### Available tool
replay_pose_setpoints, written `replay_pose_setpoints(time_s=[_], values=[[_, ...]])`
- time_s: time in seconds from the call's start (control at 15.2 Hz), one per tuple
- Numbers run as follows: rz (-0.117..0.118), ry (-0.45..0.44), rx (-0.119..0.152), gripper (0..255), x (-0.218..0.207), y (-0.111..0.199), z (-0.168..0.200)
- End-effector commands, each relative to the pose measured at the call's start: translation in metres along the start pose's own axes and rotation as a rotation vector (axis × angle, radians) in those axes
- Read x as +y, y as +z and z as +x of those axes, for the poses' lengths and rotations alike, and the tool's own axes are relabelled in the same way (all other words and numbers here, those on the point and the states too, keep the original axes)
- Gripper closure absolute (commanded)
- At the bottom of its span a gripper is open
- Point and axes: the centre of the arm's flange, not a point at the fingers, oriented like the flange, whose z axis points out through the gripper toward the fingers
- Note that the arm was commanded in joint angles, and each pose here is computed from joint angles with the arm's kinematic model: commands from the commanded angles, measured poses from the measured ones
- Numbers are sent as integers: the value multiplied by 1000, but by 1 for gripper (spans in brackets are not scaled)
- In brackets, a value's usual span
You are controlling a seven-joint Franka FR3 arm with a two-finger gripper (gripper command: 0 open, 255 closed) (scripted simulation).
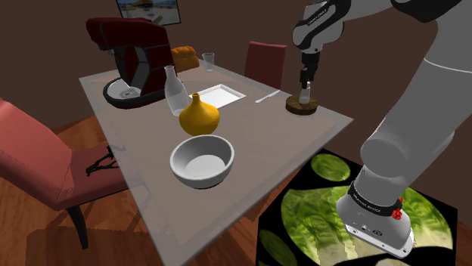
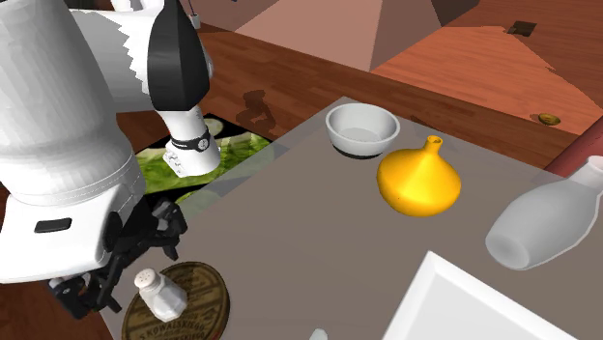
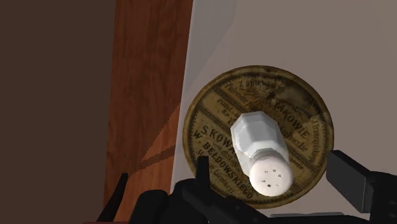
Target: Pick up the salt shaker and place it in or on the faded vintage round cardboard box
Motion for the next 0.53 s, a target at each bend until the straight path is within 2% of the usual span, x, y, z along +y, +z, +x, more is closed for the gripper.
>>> replay_pose_setpoints(time_s=[0.0, 0.13, 0.4, 0.46], values=[[0, 0, 0, 0, 0, 0, 0], [0, 0, 0, 0, 0, 0, 0], [0, 0, 0, 0, 0, -50, 0], [0, 0, 0, 0, 0, -50, 0]])
